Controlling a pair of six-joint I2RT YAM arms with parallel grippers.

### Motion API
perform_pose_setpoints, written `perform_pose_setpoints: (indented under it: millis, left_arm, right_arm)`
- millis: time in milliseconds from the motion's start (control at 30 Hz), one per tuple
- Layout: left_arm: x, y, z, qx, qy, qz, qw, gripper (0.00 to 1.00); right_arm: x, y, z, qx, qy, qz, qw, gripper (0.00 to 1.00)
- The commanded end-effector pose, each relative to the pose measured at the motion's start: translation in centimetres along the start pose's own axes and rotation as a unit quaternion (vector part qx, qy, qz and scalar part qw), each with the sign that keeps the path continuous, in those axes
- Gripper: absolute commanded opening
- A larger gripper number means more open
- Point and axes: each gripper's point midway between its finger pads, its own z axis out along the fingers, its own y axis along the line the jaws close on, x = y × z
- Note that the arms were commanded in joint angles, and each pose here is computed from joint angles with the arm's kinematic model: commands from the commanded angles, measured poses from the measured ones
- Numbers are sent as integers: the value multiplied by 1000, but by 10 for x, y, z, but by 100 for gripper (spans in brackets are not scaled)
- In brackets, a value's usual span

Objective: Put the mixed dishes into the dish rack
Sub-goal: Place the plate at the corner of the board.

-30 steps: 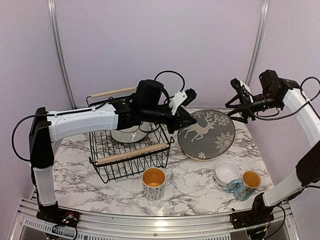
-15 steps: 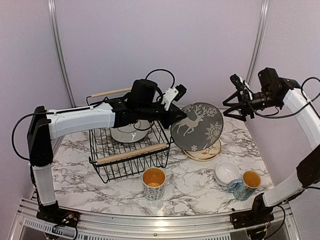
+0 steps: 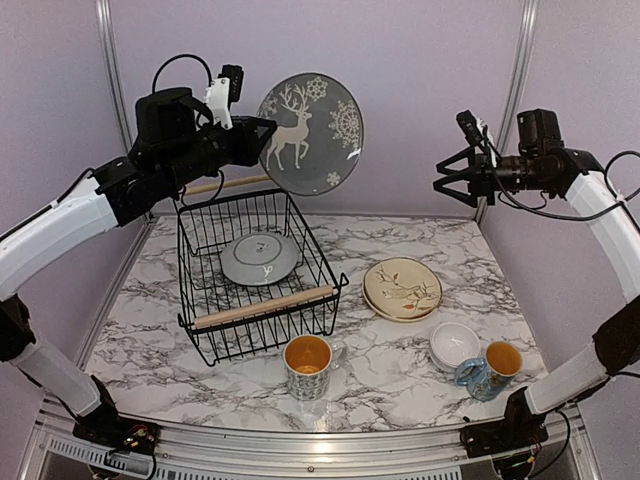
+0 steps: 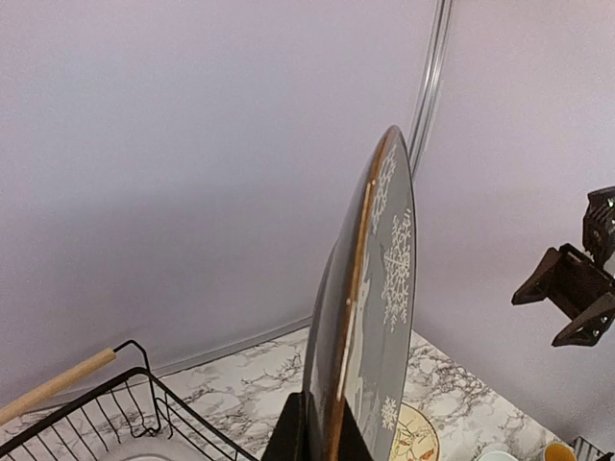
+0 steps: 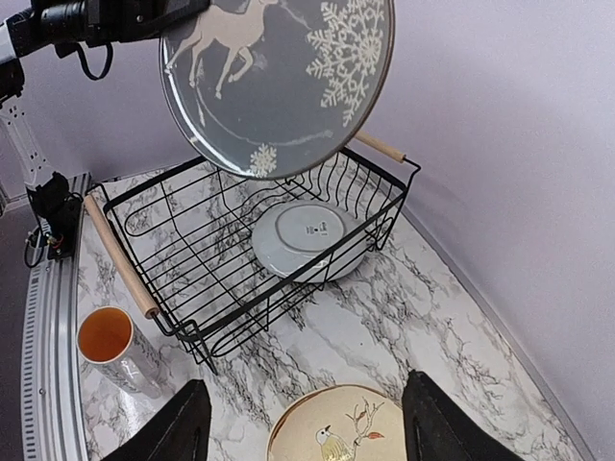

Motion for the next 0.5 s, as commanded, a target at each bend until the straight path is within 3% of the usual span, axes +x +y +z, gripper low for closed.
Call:
perform_pose_setpoints:
  millis: [0,133,333,467]
  left_arm:
    - [-49,38,-61,-100,-75,-36,991,0]
    - [-45,79,-113,-207,-71,-58,974,0]
    - [-33,126,-203,-337,-87,-117,930,0]
    - [-18,147,-248,-409,-74,-120,901,0]
  right_arm:
    - [-2,-2,30,11,10,-4,1000,66]
    - [3,13,64,3,37,-32,999,65]
    - [13,37,106,-46,54,-41,997,65]
    - [20,48,141,-58,74,-57,994,64]
